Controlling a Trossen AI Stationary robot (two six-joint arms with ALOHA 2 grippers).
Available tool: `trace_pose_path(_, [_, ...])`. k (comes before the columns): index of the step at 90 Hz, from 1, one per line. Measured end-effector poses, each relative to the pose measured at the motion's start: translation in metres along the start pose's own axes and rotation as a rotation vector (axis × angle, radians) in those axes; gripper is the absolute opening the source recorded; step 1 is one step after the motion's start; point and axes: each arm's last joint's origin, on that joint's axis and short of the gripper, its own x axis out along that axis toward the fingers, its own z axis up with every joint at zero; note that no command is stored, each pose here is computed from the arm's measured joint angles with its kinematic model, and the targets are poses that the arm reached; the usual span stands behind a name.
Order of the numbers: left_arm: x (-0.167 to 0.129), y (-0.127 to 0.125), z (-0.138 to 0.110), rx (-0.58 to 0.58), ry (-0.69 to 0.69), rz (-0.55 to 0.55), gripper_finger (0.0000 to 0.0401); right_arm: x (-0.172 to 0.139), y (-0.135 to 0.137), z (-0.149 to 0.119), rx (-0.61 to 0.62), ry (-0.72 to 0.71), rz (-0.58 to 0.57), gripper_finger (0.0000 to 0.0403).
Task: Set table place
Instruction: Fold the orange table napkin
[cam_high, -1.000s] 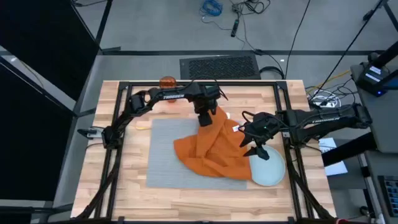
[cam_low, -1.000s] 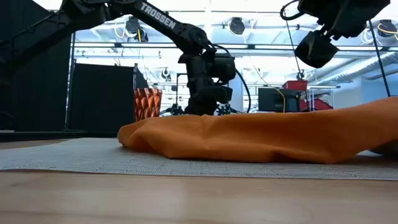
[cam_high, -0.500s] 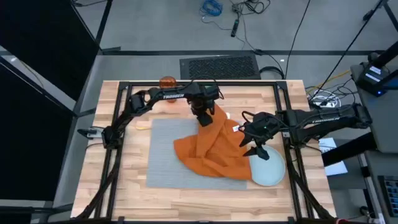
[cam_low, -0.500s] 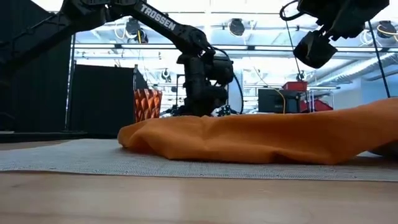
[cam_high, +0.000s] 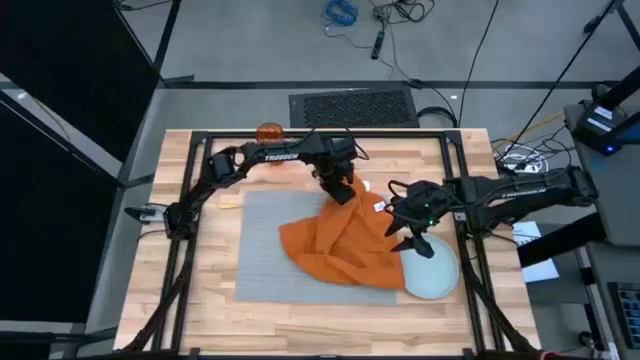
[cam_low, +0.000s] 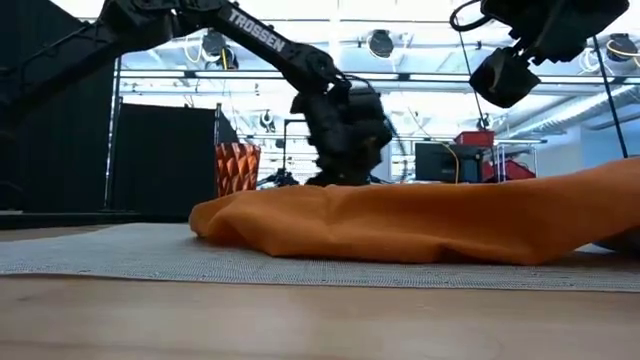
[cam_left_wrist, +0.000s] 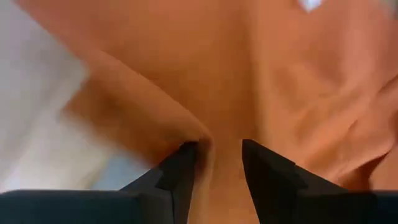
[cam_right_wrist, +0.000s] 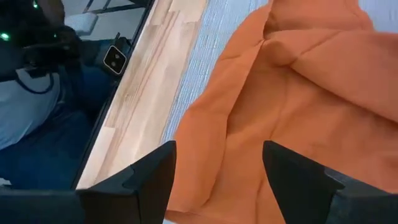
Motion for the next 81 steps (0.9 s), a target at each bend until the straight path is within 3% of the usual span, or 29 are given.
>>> trace_pose_path(24, [0.015,0.007,-0.006,-0.004,0.078,0.005,0.0106,0.002,0.006,-0.001,-0.034,0.009,0.022,0.0226])
trace_pose_path(43, [0.016,0.009,-0.005,0.079,0.076,-0.002,0.001,0.002,0.006,0.0,-0.036,0.003,0.02,0.0226])
trace_pose_path(81, [-0.027,-0.011,0.0,0.284,0.001,0.094,0.0,0.002,0.005,0.0,-0.04,-0.004,-0.003,0.0226])
